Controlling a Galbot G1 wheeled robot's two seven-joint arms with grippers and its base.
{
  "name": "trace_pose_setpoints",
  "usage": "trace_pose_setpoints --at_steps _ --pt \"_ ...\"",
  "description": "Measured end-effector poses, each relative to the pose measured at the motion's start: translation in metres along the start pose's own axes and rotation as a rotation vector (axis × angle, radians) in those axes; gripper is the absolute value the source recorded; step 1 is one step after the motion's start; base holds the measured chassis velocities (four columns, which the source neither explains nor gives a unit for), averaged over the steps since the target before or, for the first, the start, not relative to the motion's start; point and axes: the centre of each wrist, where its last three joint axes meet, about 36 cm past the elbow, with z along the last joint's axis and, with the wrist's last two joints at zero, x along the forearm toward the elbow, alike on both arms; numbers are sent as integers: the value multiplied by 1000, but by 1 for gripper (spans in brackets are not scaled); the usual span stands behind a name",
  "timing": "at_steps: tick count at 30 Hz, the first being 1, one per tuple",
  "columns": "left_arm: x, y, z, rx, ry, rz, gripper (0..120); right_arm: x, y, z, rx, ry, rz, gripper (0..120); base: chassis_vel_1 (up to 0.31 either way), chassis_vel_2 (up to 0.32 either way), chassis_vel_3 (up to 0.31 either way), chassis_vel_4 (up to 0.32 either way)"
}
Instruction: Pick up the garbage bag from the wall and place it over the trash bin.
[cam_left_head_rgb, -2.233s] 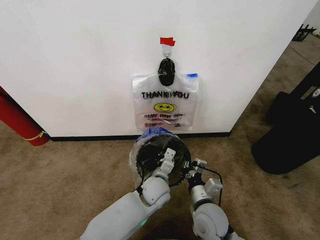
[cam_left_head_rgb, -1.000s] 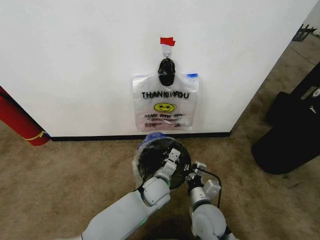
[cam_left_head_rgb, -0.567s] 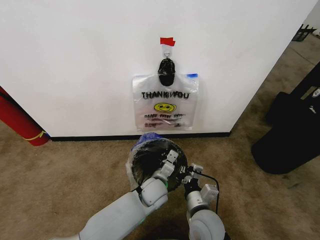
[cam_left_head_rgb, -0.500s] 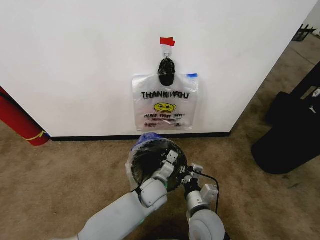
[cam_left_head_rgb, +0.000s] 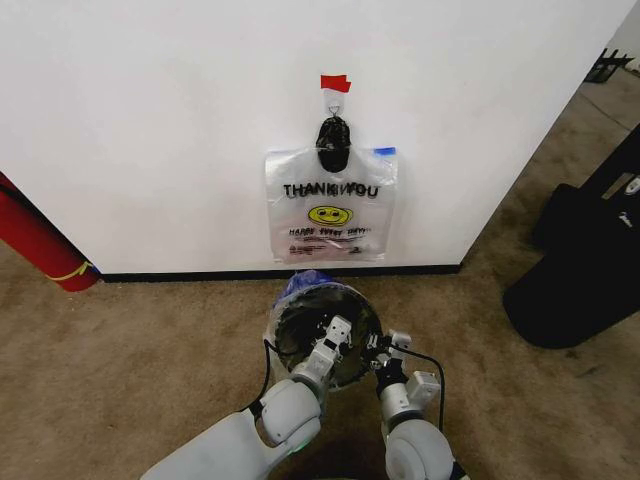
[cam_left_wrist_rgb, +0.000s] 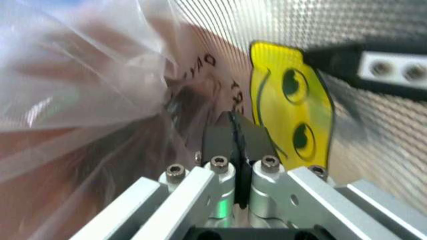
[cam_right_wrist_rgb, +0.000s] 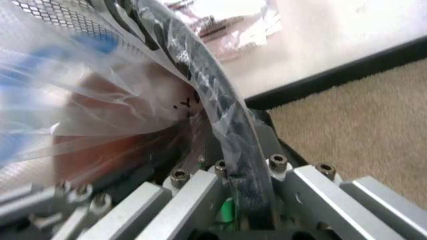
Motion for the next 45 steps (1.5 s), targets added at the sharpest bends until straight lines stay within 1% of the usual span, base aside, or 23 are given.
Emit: trace_pose_setpoints --at_steps 9,13,14,16,18,22,26,29,32,36,39,41,44,45 --pt "0 -3 12 -27 5 -7 0 -8 -9 1 19 -56 -33 0 0 0 0 0" --pt "-8 6 8 -57 17 -26 0 -11 -17 2 96 -140 -81 0 0 0 0 0" --pt "-8 6 8 -57 17 -26 0 -11 -17 2 96 -140 -81 0 0 0 0 0" --pt "-9 12 7 -81 42 -36 0 -9 -22 10 171 -190 -113 0 0 0 0 0" --pt "-10 15 7 -91 56 -44 0 -7 -22 13 202 -211 -131 0 0 0 0 0" --pt "-16 18 11 -104 79 -63 0 -4 -19 14 199 -220 -138 0 0 0 0 0" --pt "-32 20 25 -138 104 -114 0 1 -10 15 173 -220 -142 0 0 0 0 0" --pt "-40 25 33 -172 106 -148 0 7 -4 14 149 -220 -146 0 0 0 0 0" --pt "-43 29 35 -186 107 -163 0 10 -1 13 139 -220 -150 0 0 0 0 0" --pt "-49 33 36 -186 85 -171 0 14 6 13 114 -215 -159 0 0 0 0 0" --pt "-52 33 33 -182 63 -167 0 15 8 14 105 -212 -161 0 0 0 0 0" --pt "-53 33 28 -164 34 -151 0 15 9 18 101 -209 -161 0 0 0 0 0" --pt "-48 31 18 -110 -10 -107 0 11 7 25 98 -206 -160 0 0 0 0 0" --pt "-48 31 18 -110 -10 -107 0 11 7 25 98 -206 -160 0 0 0 0 0"
